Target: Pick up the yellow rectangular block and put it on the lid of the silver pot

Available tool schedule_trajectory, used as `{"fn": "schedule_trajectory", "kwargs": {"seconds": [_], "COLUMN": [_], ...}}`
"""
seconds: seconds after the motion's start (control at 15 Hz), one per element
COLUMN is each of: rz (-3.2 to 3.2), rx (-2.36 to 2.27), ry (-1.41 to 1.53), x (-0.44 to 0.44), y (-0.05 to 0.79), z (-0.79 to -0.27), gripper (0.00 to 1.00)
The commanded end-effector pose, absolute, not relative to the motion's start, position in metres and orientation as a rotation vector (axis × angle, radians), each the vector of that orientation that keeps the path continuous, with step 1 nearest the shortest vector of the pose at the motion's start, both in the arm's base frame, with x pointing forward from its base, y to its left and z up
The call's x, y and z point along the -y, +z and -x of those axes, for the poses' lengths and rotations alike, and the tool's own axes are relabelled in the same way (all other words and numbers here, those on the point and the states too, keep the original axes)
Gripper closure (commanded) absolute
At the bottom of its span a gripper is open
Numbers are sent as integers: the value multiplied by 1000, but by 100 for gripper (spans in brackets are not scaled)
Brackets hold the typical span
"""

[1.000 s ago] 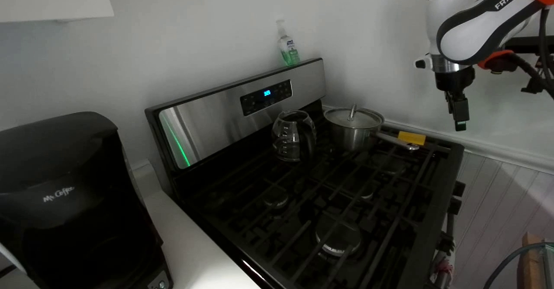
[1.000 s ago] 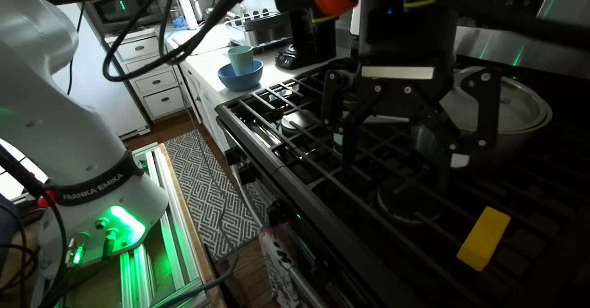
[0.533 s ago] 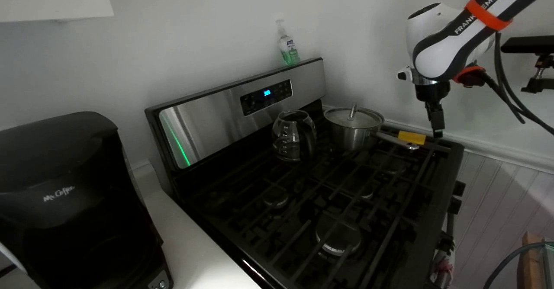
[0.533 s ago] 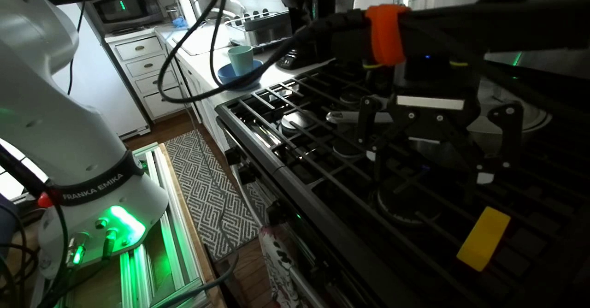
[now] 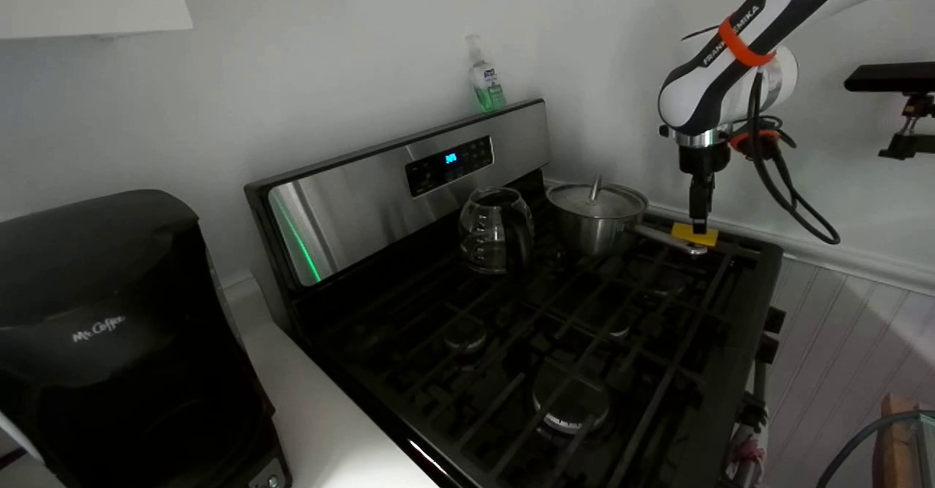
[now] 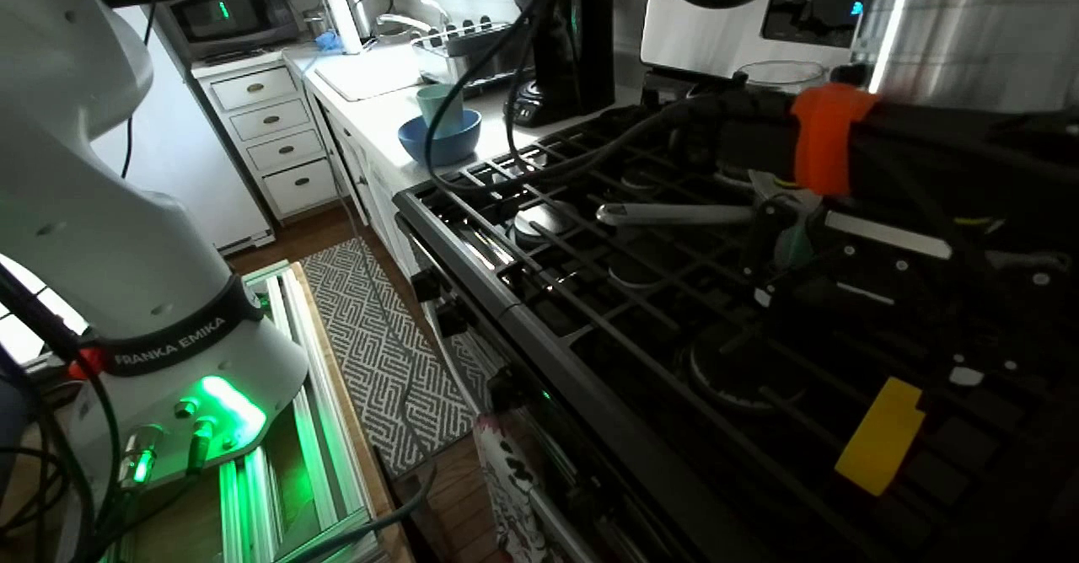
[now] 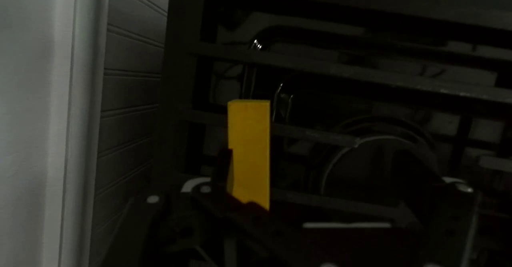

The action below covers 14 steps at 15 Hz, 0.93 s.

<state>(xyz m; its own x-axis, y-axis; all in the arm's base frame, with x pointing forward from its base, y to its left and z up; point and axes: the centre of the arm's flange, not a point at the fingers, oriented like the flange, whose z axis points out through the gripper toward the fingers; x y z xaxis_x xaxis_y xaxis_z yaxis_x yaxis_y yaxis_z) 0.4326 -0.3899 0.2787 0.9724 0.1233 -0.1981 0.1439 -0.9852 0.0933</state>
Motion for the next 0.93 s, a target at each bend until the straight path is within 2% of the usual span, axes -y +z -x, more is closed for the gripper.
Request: {"fn": "schedule_trajectory", "kwargs": {"seconds": [0.0, 0.33, 0.47, 0.6, 0.87], "rz": [-3031, -3026, -3034, -3054, -3075], "rx": [-116, -74, -86, -104, -156], "ry": [-295, -368, -405, -438, -476], "x": [424, 448, 448, 447, 435], "y": [263, 242, 233, 227, 235], "z": [-457, -464, -465, -466, -466], "gripper": [0, 1, 25, 36, 66]}}
